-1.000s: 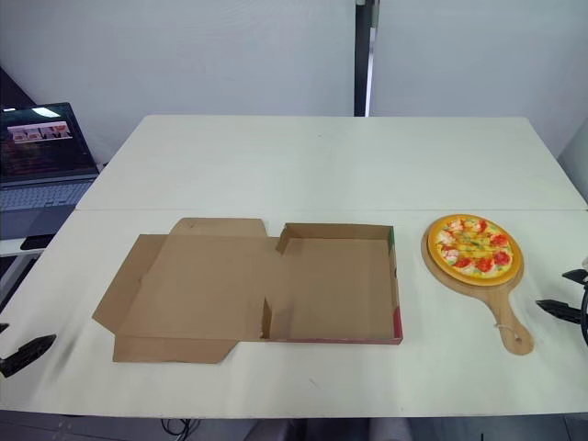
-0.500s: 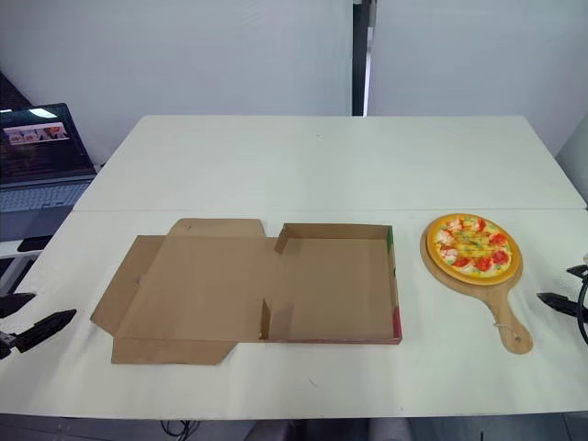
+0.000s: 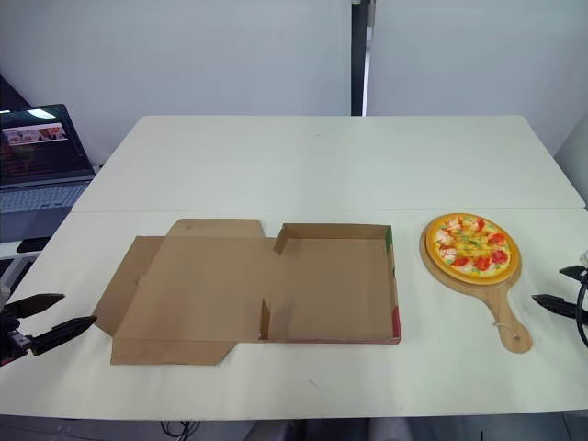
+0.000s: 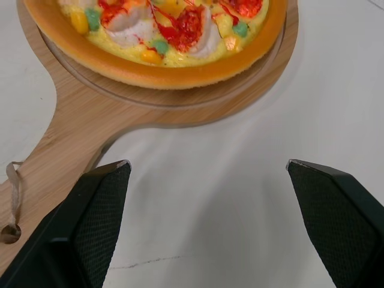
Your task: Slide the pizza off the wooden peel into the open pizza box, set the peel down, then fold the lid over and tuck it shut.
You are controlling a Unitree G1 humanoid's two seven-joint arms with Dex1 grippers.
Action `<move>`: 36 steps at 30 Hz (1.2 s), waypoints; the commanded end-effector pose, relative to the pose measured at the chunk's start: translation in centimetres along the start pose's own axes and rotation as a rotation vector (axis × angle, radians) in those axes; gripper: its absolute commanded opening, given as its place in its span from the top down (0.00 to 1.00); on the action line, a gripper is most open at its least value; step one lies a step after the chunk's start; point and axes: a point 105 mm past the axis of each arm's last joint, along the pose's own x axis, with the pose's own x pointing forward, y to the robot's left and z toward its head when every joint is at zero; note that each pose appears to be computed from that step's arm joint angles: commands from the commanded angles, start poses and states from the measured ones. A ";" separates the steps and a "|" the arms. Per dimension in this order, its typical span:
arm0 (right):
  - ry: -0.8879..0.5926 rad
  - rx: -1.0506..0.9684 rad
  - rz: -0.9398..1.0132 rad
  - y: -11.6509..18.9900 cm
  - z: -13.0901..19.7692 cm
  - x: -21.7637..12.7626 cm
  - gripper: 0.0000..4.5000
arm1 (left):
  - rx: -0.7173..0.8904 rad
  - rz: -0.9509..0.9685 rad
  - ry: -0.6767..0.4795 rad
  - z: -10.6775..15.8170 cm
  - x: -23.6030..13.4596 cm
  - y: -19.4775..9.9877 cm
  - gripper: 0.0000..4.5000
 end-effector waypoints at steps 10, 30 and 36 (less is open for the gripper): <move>-0.204 0.013 -0.106 2.2 4.6 -1.8 0.01 | 0.305 -0.461 -0.212 10.6 7.0 -9.2 0.01; 0.001 0.228 -0.203 8.2 2.1 1.2 0.01 | 0.582 -1.069 -0.335 16.5 8.5 -22.7 0.01; 0.065 0.291 -0.218 7.4 0.9 3.0 0.01 | 0.589 -1.096 -0.337 16.4 8.5 -23.9 0.01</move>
